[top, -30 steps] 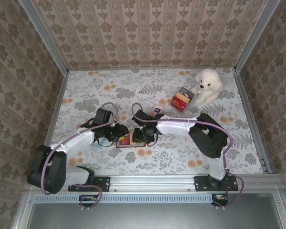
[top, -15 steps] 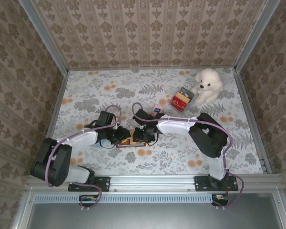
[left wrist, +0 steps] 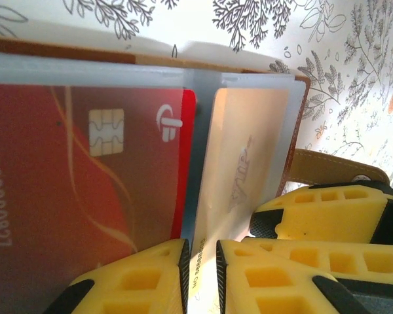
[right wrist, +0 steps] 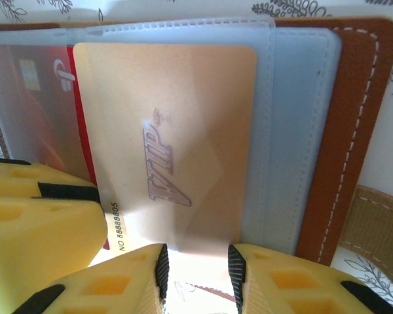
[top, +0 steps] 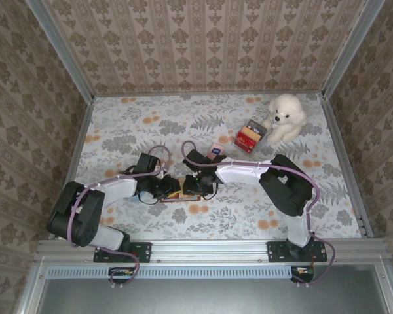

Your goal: Take the credit cards out of the card holder

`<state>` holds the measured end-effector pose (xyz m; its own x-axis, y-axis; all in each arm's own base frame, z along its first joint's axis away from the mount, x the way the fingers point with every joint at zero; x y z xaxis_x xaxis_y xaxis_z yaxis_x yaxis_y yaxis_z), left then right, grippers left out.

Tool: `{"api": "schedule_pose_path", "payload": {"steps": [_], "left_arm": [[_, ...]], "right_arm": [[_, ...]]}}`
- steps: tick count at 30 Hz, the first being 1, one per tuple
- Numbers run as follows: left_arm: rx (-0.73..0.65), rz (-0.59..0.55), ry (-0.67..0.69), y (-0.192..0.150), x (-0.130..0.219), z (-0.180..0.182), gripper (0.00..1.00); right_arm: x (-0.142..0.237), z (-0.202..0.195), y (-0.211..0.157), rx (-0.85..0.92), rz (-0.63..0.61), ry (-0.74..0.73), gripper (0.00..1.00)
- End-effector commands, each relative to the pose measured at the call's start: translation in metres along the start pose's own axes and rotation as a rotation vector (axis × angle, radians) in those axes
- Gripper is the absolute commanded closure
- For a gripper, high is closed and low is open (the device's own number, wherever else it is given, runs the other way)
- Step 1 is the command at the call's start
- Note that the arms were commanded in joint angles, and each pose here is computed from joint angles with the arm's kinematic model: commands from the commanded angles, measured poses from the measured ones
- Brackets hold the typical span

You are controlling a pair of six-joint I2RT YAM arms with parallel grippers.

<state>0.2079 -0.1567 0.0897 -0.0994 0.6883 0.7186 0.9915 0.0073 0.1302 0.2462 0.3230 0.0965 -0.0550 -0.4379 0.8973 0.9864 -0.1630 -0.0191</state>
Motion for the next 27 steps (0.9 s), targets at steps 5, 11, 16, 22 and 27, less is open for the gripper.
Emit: {"api": "schedule_pose_path", "payload": {"steps": [5,11,16,22,27], "left_arm": [[-0.019,0.032,-0.053,-0.0012,-0.0008,0.0013,0.79],[-0.039,0.032,-0.096,0.0,-0.0005,0.0003,0.8],[-0.068,0.048,-0.125,0.0014,-0.002,-0.0024,0.82],[-0.077,0.05,-0.09,0.0035,0.001,-0.0011,0.87],[-0.074,0.035,-0.076,0.0063,0.0068,0.0004,0.9]], "right_arm": [[-0.0225,-0.0274,-0.0058,-0.032,0.067,-0.106,0.66],[-0.0228,-0.0302,-0.0062,-0.035,0.073,-0.114,0.66],[-0.0232,-0.0306,-0.0061,-0.033,0.08,-0.114,0.66],[-0.0223,-0.0314,-0.0061,-0.036,0.079,-0.126,0.66],[-0.0216,-0.0332,-0.0066,-0.042,0.079,-0.137,0.66]]}}
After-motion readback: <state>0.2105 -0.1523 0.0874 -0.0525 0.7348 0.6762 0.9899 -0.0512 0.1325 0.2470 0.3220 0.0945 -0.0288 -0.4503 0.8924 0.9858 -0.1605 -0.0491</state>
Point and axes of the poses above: each hand's point on the last joint's axis, 136 mm out from that joint toward the fingers, its own x axis back along the fingers, its own z axis along the line the jaws close on, y = z × x, the point moved 8 cm from there along x, back along the fingers, and after that the axes turned 11 degrees about -x, right-handed, at the moved point
